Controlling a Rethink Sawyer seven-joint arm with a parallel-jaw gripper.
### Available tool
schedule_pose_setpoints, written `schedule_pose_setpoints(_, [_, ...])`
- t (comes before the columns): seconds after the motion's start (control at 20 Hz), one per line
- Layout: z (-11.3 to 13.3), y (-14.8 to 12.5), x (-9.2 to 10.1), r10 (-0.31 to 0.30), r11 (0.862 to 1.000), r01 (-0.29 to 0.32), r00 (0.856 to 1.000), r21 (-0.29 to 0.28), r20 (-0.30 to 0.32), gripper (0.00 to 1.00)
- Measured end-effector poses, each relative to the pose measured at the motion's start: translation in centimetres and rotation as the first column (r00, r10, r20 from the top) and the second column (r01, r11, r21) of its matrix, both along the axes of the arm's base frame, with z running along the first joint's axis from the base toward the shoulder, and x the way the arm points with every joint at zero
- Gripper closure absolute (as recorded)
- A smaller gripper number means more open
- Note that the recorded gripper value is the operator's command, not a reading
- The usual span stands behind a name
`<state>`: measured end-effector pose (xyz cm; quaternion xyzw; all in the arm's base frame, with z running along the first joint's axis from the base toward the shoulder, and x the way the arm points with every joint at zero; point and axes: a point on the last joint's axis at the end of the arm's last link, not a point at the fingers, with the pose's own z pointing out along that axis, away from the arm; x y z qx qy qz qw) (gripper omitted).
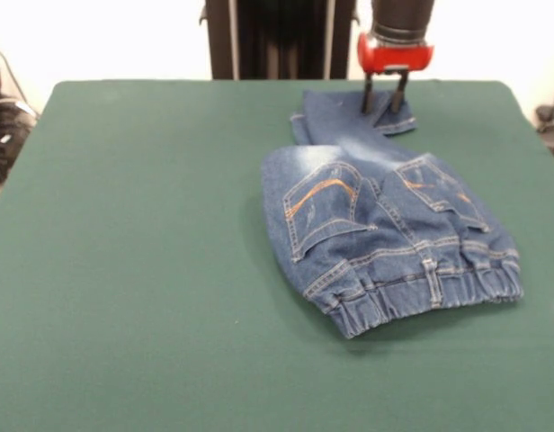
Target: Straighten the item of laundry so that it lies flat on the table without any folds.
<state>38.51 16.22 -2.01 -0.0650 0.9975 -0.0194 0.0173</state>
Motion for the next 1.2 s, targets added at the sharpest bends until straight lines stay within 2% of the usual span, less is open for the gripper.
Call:
schedule_pose_setpoints(0.7, [0.2, 0.1, -0.3, -0.008, 1.0, 0.008, 1.0, 0.0, 0.002, 1.0])
schedule_pose_setpoints(0.95, [2.0, 0.8, 0.1, 0.003, 1.0, -0.003, 0.999, 0.002, 0.033, 1.0])
schedule_pose_setpoints(1.2, [5.4, 2.0, 0.6, 0.017, 1.0, -0.017, 0.999, 0.006, 0.042, 1.0])
